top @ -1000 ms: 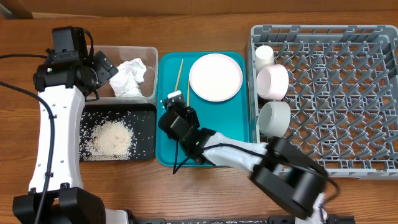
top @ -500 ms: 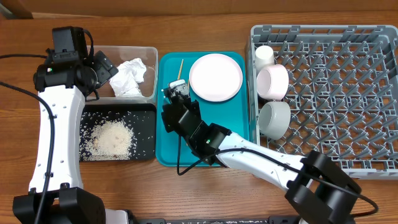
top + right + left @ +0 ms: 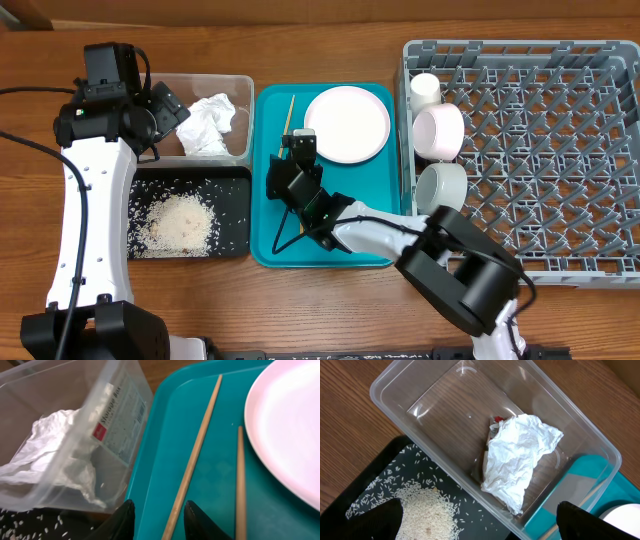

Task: Sort waste into correct bins and load items into the dishwasher

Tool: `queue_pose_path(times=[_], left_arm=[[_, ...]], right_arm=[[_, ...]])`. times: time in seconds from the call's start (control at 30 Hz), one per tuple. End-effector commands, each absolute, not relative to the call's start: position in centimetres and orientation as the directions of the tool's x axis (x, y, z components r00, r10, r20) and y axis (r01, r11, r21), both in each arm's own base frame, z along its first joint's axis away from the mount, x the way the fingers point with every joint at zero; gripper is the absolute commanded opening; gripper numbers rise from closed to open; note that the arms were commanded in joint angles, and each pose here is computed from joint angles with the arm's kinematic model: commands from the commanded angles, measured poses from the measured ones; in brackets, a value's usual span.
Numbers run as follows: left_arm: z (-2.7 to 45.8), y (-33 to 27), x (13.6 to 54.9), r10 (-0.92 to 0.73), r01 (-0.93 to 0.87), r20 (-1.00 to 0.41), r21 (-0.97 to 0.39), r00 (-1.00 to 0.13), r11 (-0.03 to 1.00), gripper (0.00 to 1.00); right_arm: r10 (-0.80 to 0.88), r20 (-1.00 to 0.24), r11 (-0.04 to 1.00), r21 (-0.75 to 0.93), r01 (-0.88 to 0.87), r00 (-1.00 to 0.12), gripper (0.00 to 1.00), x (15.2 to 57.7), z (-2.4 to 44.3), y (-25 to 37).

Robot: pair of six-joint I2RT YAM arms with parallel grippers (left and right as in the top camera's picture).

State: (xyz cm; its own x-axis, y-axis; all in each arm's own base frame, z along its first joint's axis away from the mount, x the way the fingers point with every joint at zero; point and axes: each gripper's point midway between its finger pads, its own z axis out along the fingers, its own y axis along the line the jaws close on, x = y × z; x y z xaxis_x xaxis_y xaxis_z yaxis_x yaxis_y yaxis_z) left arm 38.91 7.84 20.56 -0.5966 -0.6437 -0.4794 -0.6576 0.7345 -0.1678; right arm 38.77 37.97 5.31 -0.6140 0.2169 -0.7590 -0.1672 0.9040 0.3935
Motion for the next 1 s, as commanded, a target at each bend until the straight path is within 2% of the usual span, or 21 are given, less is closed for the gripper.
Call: queue_pose_path(times=[0.0, 0.57, 0.73, 0.97], left_arm=[[20.8, 7.9, 39.1, -0.655, -0.665, -0.479, -0.181, -0.584, 0.725, 1.0], [20.8, 7.9, 39.1, -0.655, -0.665, -0.479, -0.181, -0.584, 0.725, 1.0], [20.8, 7.9, 39.1, -0.655, -0.665, -0.479, -0.181, -0.584, 0.725, 1.0], [20.8, 7.9, 39.1, -0.655, -0.665, -0.479, -0.181, -0.584, 0.725, 1.0]], right_arm=[[0.259, -0.748, 0.891, 0.429, -0.149, -0.611, 0.34, 39.2, 4.6, 38.5], [0.18, -0.713, 0.915, 0.374, -0.15, -0.678, 0.31, 38.1, -1.2, 38.4], [0.058, -0.738, 0.937, 0.272, -0.218, -0.672, 0.31, 38.0, -1.5, 38.3], [-0.041, -0.69, 0.959, 0.175, -0.221, -0.723, 0.31, 38.3, -0.6, 38.7]])
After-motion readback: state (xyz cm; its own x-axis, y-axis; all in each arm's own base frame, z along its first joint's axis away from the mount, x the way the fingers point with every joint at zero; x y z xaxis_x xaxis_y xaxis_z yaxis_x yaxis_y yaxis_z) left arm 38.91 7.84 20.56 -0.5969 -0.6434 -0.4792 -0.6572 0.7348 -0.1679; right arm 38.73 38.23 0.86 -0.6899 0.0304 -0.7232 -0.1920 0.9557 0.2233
